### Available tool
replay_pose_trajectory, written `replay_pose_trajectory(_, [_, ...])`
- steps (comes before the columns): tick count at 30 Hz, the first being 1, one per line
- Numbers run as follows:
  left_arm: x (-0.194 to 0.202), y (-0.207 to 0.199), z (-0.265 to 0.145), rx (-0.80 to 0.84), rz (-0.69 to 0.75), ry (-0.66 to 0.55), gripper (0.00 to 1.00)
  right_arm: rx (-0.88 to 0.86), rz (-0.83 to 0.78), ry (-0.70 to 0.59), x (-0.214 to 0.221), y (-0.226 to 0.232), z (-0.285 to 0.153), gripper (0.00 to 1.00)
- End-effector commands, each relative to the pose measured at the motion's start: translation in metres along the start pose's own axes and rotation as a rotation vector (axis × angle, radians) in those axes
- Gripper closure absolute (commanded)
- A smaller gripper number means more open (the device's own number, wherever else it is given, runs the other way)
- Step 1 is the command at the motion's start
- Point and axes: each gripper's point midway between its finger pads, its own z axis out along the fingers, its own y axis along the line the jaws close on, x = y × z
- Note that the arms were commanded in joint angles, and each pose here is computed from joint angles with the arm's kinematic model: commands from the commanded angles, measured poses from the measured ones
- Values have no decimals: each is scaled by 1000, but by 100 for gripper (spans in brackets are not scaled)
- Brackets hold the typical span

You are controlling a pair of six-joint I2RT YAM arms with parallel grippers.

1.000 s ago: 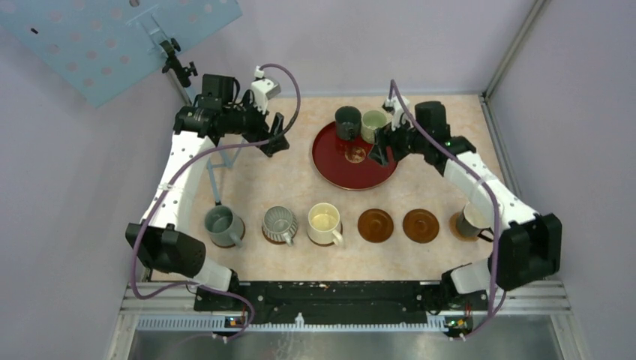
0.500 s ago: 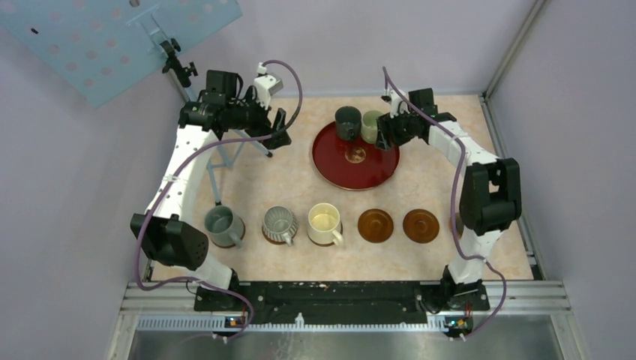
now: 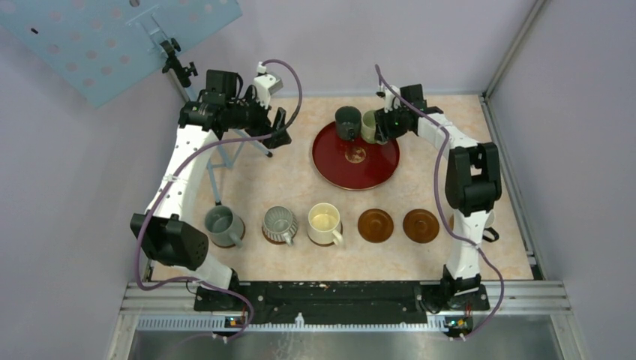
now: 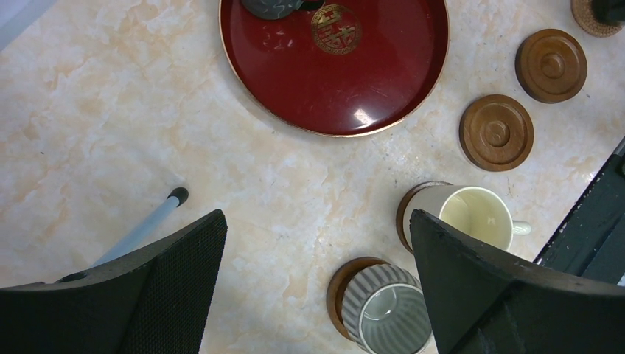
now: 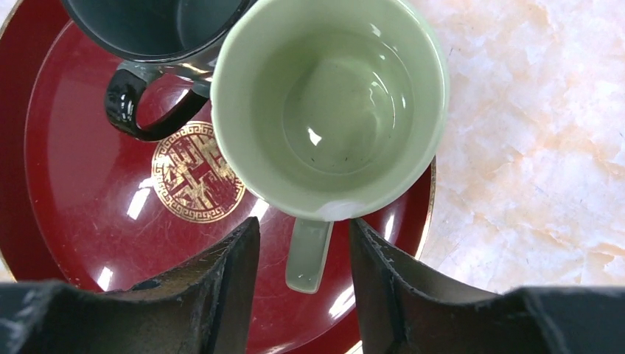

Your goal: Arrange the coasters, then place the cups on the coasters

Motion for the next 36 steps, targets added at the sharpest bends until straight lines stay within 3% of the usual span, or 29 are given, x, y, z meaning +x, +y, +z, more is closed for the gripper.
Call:
replay_pose_trajectory(1, [-13,1,-10,-29,36,-52,1,29,-20,-64,-26,-6,4,54])
replay_pose_trajectory(6, [-8,1,-8,-28,36,-51,1,37,-39,-60,-22,-6,13,56])
replay_pose_trajectory(11, [-13,2,-7,-26,46,-66,1,54,-48,-54,-20,-11,19,66])
replay_pose_trajectory(16, [-12,4,-4,-21,50,-63,1,39,-59,-68,-25,-8,16,79])
replay_pose_trajectory(21, [-11,4,1,-4,55,-60,1,30,-93,-110,-33,-3,5,100])
replay_pose_trajectory(36, [-16,7,16,48,56,-75,1,23,-149,-341,-87,22,-67,100])
